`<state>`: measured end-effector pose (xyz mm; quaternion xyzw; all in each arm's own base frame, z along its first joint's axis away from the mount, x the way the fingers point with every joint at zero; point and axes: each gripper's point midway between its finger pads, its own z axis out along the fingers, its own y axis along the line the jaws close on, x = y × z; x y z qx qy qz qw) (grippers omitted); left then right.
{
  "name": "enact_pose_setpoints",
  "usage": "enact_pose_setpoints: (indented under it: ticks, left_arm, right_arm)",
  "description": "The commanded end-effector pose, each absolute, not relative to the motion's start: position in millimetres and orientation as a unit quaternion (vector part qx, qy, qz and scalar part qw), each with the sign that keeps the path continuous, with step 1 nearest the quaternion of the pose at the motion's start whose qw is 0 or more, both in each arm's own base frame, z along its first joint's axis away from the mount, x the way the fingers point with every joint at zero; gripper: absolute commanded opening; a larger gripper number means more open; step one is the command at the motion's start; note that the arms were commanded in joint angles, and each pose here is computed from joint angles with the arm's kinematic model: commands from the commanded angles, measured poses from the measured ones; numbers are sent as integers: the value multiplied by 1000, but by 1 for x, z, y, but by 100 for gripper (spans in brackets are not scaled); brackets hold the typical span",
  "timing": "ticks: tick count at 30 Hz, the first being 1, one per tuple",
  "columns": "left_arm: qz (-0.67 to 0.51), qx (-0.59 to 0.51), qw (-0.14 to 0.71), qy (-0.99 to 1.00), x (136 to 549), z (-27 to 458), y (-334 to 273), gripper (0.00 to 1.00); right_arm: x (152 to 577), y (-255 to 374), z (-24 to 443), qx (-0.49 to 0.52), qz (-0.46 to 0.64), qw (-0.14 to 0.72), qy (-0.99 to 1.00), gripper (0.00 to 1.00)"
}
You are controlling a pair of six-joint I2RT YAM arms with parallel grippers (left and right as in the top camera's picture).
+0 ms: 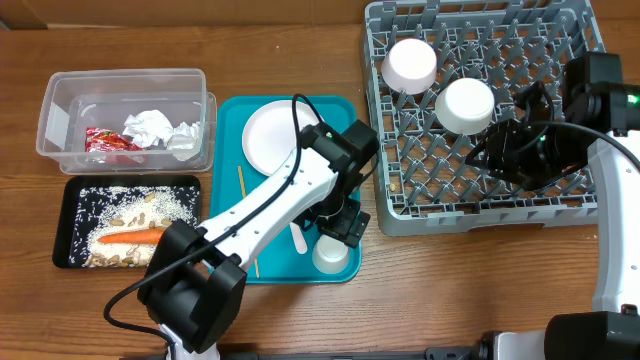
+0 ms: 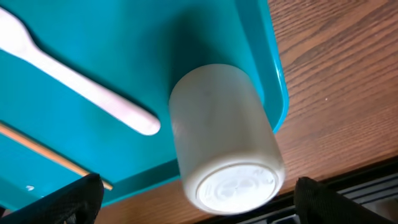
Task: Sort waste into correct bins and load items into the dishwasher
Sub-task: 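Grasp the white cup with the left gripper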
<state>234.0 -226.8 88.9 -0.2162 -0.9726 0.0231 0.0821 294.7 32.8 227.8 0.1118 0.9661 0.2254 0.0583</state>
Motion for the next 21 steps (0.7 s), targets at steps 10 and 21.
enact_pose_setpoints:
  ticks: [10,21]
  left_arm:
    - [19,-195,95,-976,221,78,-232,100]
    - [18,-202,86,-976,214,75,-244,96]
  right_arm:
    - [295,33,228,108,223,61,967,54]
    - [295,32,227,108,220,61,968,54]
